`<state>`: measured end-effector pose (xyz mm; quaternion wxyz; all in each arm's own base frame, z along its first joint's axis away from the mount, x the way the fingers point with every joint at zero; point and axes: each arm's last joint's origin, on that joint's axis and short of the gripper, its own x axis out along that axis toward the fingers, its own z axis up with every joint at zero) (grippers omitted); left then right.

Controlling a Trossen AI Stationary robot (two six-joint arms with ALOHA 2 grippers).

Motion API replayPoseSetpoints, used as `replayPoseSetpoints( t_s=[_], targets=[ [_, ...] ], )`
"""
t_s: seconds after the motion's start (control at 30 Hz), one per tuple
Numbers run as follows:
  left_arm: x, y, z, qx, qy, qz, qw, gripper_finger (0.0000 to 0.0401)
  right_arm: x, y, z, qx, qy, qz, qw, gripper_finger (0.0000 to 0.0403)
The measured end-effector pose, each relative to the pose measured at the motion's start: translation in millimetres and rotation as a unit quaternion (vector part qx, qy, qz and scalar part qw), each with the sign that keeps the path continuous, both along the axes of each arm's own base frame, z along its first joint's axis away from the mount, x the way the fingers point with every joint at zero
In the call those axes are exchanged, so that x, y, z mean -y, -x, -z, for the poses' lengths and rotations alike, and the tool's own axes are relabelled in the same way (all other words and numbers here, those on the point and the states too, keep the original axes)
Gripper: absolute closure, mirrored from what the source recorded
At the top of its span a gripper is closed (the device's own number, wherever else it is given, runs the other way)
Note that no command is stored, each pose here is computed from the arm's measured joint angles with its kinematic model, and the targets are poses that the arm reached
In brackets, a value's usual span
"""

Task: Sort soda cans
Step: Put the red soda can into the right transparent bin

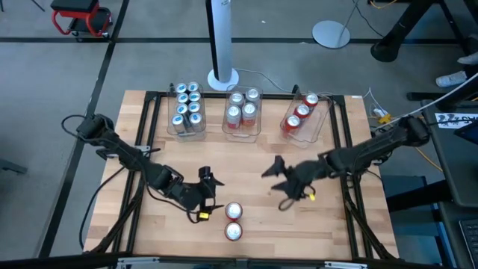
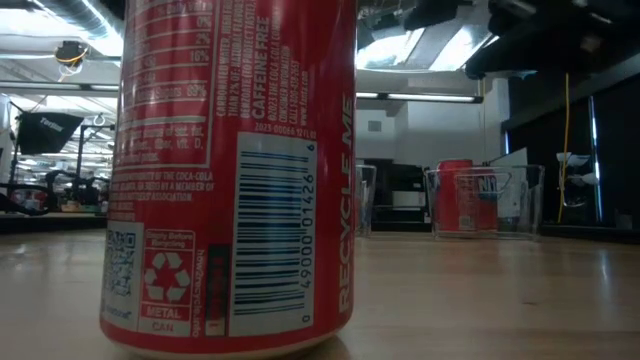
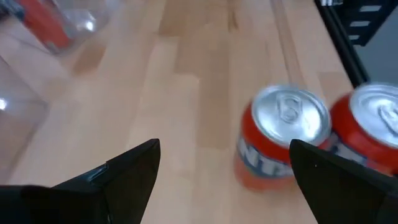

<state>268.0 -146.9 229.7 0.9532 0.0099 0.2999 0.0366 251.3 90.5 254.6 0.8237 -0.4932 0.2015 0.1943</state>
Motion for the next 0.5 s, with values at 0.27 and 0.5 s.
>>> replayPoseSetpoints(
  t_s=[0.27,0.5],
  targets=[
    [7,22,38,0.009,0.035,-0.001,0.999,0.0056,-34,-19,35,0.043,-0.025,-0.047,0.998,0.0049],
    [4,30,62,0.055,0.061,0.007,0.997,0.0056,-48,-43,71,0.055,-0.039,-0.046,0.997,0.0049]
  ],
)
